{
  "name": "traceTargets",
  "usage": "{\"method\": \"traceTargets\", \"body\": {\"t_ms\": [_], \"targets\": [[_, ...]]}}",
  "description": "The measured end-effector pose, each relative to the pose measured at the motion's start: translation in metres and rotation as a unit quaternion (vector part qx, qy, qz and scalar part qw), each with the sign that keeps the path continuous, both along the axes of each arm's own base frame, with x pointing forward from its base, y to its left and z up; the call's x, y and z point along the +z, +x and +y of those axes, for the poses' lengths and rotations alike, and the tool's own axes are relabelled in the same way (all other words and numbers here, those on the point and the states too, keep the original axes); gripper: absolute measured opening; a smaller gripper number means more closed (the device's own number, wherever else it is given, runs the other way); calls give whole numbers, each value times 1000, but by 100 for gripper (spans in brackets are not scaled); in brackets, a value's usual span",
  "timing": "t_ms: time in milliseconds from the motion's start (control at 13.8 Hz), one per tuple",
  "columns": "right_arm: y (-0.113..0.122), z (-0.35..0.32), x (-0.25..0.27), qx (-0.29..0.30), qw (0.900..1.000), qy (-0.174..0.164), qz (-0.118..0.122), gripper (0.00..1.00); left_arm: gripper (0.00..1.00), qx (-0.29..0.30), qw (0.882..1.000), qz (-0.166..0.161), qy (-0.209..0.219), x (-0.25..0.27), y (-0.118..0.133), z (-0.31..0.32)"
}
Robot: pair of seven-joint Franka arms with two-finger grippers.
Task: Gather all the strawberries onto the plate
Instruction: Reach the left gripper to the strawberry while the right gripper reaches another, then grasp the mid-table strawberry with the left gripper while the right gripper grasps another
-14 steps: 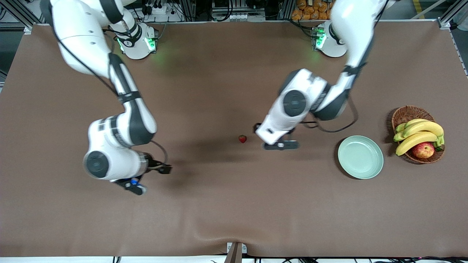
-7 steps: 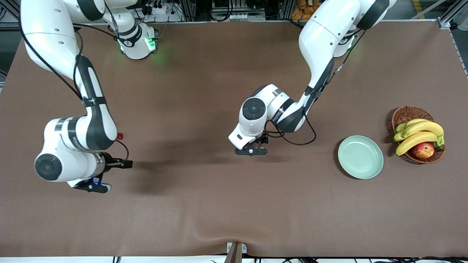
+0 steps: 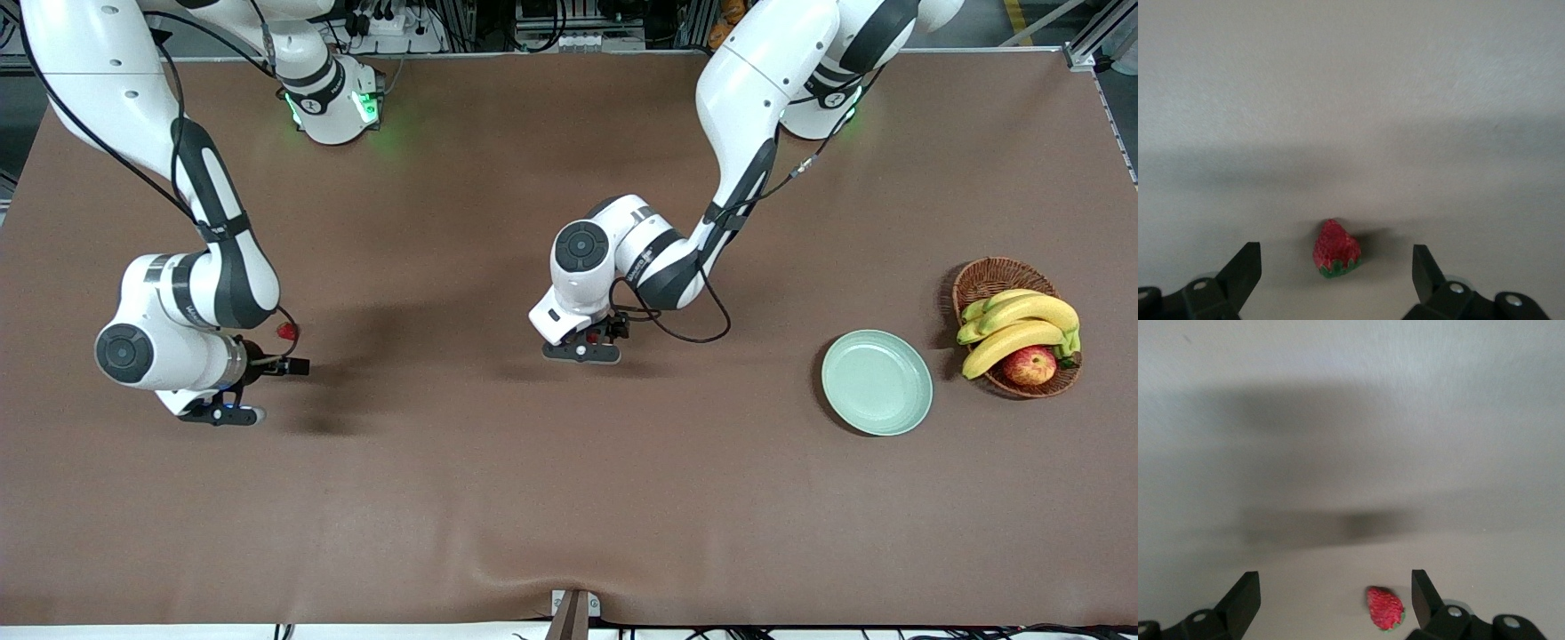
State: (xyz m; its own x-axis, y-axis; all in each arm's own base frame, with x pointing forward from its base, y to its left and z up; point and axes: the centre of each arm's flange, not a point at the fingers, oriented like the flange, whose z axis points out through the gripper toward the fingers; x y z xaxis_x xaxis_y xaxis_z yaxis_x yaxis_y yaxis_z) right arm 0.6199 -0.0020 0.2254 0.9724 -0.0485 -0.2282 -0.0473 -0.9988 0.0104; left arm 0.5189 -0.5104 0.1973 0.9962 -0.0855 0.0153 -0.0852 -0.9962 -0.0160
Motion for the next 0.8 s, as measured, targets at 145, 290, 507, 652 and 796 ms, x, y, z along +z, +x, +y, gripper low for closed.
{"method": "traceTargets", "body": {"t_ms": [145,290,507,652,796], "targets": [[-14,-12,-12,7,1000,5,15,96,99,1,1000,3,3,-8,0,2],[-28,-15,-18,10,1000,7,21,89,99,1,1000,2,3,-8,0,2],[-48,-14,-31,11,1000,7,17,76,87,3,1000,2,2,-7,-1,0],[-57,-14,-39,11,1000,7,22,74,66,8,1000,2,2,-8,-1,-1],[-60,-15,-39,13,1000,8,23,70,65,10,1000,3,3,-9,-2,0]]}}
